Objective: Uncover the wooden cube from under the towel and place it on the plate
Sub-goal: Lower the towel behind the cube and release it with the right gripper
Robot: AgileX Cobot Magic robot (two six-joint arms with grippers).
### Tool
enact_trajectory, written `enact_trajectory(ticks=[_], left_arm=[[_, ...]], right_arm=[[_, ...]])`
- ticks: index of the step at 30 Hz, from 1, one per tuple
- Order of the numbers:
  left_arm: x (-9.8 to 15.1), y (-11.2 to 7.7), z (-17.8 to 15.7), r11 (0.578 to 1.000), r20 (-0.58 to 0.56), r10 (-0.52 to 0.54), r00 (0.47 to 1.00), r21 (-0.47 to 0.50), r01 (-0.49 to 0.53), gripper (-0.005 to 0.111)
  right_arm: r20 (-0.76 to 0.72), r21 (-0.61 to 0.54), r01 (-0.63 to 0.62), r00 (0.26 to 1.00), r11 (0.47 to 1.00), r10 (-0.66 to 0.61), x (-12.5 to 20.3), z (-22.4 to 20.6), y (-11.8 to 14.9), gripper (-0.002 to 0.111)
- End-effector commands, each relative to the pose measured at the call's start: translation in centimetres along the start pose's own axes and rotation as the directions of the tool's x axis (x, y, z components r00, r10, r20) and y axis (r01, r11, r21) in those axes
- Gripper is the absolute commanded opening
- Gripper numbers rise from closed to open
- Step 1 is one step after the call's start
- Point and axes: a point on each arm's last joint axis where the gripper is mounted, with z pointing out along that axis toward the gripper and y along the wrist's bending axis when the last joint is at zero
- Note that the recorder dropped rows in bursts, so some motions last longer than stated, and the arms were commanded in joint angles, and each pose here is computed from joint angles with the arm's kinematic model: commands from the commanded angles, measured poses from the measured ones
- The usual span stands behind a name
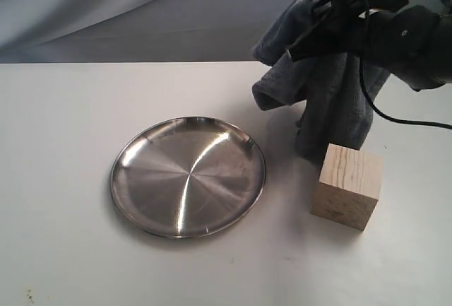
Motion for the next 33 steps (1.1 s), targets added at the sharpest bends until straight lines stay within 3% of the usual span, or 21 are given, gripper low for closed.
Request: enact_trajectory(ticks=[1, 8, 16, 22, 25, 30, 31, 33], left_arm=[[-0.1, 0.0, 0.0, 1.000, 0.013, -0.010, 1.000, 0.001, 0.010, 0.000], [-0.1, 0.0, 0.0, 1.000, 0.013, -0.010, 1.000, 0.001, 0.010, 0.000], [-0.1, 0.0, 0.0, 1.000, 0.013, -0.010, 1.000, 0.001, 0.010, 0.000], [-0.1, 0.0, 0.0, 1.000, 0.013, -0.010, 1.000, 0.001, 0.010, 0.000], [-0.1, 0.0, 0.0, 1.000, 0.013, -0.010, 1.000, 0.001, 0.010, 0.000], [-0.1, 0.0, 0.0, 1.000, 0.013, -0.010, 1.000, 0.001, 0.010, 0.000], [-0.1, 0.0, 0.0, 1.000, 0.013, -0.010, 1.000, 0.001, 0.010, 0.000], [-0.1, 0.0, 0.0, 1.000, 0.013, -0.010, 1.000, 0.001, 0.010, 0.000]], right_arm=[[-0.057, 0.008, -0.062, 0.996, 0.998, 0.062, 1.5, 0.9, 0.3, 0.000], [-0.216, -0.046, -0.202, 0.958, 0.978, 0.188, 4.3, 1.5, -1.8, 0.000], [-0.253, -0.102, -0.171, 0.957, 0.980, 0.140, 4.9, 1.4, -2.0, 0.000], [-0.353, -0.149, -0.171, 0.929, 0.974, 0.110, 8.1, 3.2, -0.4, 0.004], [-0.355, -0.127, -0.170, 0.928, 0.977, 0.115, 8.6, 3.5, -0.4, 0.028], [-0.321, -0.014, -0.235, 0.922, 0.972, 0.218, 8.4, 3.7, -1.2, 0.085], [-0.314, 0.010, -0.252, 0.918, 0.968, 0.242, 8.4, 3.7, -1.4, 0.093], [-0.313, 0.012, -0.251, 0.918, 0.968, 0.242, 8.3, 3.7, -1.4, 0.098]])
